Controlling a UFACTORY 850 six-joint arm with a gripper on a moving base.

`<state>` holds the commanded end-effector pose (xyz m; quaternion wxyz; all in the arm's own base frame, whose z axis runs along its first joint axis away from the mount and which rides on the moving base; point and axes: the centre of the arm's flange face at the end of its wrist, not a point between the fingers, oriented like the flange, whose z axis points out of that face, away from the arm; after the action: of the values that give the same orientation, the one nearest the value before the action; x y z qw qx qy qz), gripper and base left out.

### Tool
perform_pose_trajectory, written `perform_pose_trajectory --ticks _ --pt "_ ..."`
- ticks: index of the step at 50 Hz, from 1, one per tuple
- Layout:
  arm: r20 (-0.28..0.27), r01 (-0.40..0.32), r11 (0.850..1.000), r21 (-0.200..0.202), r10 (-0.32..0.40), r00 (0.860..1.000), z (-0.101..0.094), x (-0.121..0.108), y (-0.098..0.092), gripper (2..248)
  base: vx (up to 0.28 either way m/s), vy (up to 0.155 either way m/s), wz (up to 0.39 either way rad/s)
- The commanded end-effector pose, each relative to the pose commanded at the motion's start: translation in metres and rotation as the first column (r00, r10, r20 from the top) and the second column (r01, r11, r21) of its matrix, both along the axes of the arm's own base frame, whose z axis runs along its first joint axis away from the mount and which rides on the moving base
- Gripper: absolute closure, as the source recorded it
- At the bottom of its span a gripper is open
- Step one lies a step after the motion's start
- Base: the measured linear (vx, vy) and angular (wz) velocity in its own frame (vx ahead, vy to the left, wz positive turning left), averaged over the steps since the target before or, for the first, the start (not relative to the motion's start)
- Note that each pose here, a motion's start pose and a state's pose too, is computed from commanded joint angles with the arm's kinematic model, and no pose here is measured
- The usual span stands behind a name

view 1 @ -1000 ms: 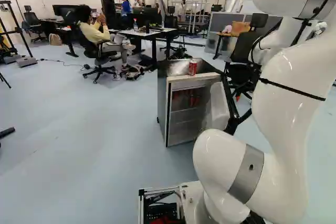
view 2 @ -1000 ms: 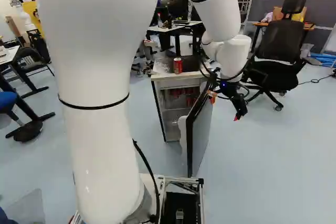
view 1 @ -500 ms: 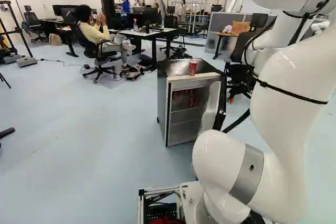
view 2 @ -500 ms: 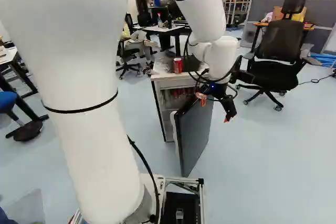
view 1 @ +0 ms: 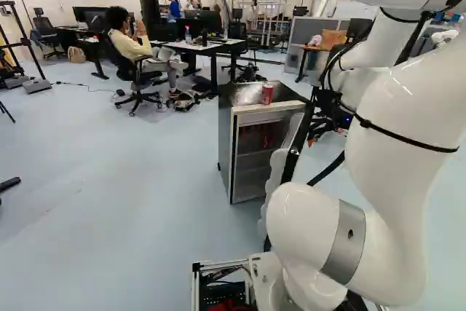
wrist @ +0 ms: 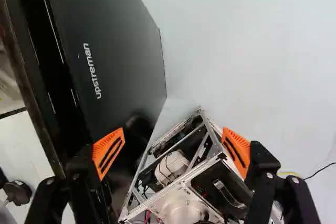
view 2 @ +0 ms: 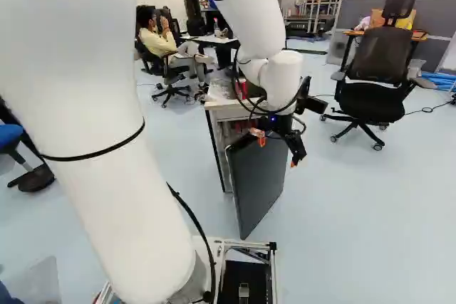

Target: Grab a drink from the fridge

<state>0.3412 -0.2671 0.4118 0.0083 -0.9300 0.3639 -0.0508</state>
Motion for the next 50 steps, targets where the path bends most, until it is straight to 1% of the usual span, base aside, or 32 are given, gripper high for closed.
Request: perform_pose_trajectory --ticks 26,39,50 --pt "-0.008 -0.098 0.995 0.006 0.098 0.995 -0.001 -0.003 0.052 3 0.000 0.000 0.000" --pt "-0.010 -0.155 0.988 0.008 0.155 0.988 -0.002 -0.002 0.078 3 0.000 0.000 0.000" --pt "-0.011 -0.208 0.978 0.009 0.208 0.978 -0.002 0.000 0.101 3 0.000 0.000 0.000"
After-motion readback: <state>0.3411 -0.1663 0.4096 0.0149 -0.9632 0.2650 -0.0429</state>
